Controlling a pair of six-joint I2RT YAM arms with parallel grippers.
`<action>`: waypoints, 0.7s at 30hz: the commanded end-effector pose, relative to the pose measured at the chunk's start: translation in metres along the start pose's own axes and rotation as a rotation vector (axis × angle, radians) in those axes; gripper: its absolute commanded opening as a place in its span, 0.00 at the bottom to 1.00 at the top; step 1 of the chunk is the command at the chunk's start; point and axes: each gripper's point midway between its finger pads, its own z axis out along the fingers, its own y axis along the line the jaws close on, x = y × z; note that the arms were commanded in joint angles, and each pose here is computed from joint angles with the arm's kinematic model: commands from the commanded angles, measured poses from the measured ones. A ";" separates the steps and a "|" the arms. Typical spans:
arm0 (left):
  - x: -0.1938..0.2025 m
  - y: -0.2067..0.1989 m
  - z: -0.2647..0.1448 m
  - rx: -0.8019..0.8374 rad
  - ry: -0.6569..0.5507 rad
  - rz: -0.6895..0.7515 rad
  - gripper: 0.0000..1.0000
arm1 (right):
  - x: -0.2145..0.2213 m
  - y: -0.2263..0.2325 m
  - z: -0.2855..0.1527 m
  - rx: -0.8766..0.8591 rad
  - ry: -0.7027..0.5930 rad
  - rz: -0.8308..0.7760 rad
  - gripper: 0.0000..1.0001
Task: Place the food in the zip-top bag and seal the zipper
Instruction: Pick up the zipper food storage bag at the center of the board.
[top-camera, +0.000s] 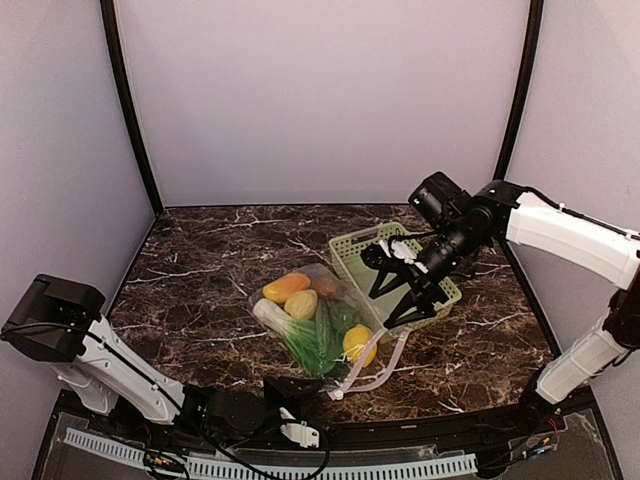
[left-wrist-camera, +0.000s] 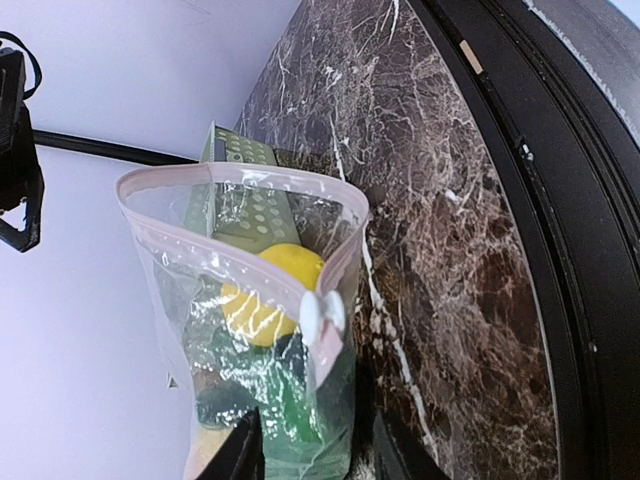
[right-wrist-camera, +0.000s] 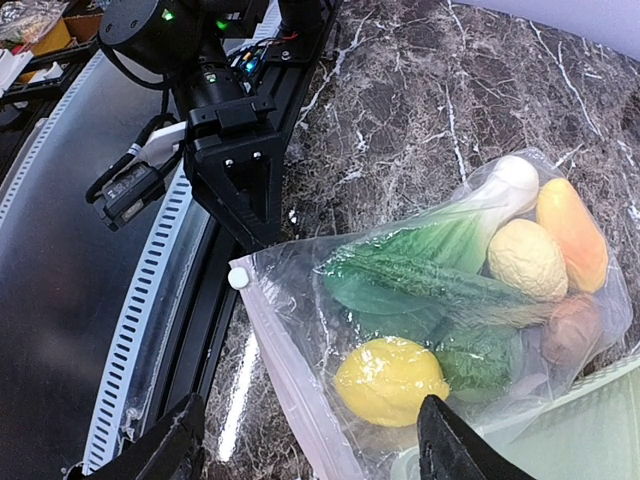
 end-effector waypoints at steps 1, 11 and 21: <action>-0.003 0.015 -0.016 -0.035 -0.031 -0.025 0.36 | -0.007 -0.004 -0.003 -0.004 -0.021 0.005 0.70; -0.007 0.002 -0.002 -0.037 -0.030 -0.002 0.39 | -0.005 -0.005 0.000 -0.010 -0.014 0.010 0.71; -0.009 0.006 0.012 -0.111 -0.016 0.001 0.42 | -0.006 -0.004 0.001 -0.025 -0.023 0.021 0.71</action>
